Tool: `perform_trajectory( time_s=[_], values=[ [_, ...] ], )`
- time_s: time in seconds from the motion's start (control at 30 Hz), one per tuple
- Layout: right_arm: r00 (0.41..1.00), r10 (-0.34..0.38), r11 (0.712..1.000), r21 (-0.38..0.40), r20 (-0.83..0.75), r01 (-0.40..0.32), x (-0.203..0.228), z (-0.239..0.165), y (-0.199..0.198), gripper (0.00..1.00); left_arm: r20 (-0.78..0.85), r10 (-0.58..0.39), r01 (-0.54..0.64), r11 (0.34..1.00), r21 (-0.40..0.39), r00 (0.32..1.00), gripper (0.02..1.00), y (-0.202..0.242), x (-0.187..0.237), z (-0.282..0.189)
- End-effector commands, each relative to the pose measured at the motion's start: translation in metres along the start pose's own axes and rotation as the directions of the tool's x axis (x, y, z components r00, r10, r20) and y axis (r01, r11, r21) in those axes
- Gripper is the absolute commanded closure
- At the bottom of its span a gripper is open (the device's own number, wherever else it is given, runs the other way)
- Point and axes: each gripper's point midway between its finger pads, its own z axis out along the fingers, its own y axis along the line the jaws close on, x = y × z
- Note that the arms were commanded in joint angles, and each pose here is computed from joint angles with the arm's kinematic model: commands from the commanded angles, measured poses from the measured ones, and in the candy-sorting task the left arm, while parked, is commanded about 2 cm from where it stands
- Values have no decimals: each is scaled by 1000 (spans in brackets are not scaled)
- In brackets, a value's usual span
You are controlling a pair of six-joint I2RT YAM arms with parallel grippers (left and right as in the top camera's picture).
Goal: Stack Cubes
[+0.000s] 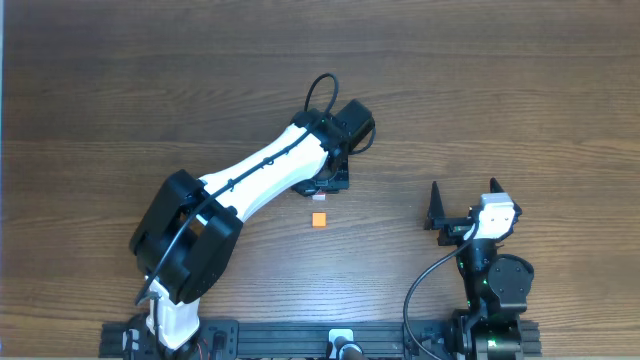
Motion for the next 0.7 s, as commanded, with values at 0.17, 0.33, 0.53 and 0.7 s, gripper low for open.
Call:
perform_trajectory(
  time_s=[0.17, 0.33, 0.53, 0.7],
  values=[
    [1000, -1, 1000, -11, 1, 1, 1, 0, 2, 9, -8, 5, -5, 1000, 2, 1000, 978, -1, -2, 4],
    [1000, -1, 1000, -11, 1, 1, 1, 0, 2, 9, -8, 8, -8, 1000, 3, 1000, 976, -2, -2, 4],
    [1000, -1, 1000, -11, 1, 1, 1, 0, 2, 7, -7, 9, -9, 1000, 3, 1000, 978, -3, -1, 4],
    [1000, -1, 1000, -11, 1, 1, 1, 0, 2, 9, -10, 6, -6, 1000, 0, 1000, 978, -2, 0, 7]
  ],
)
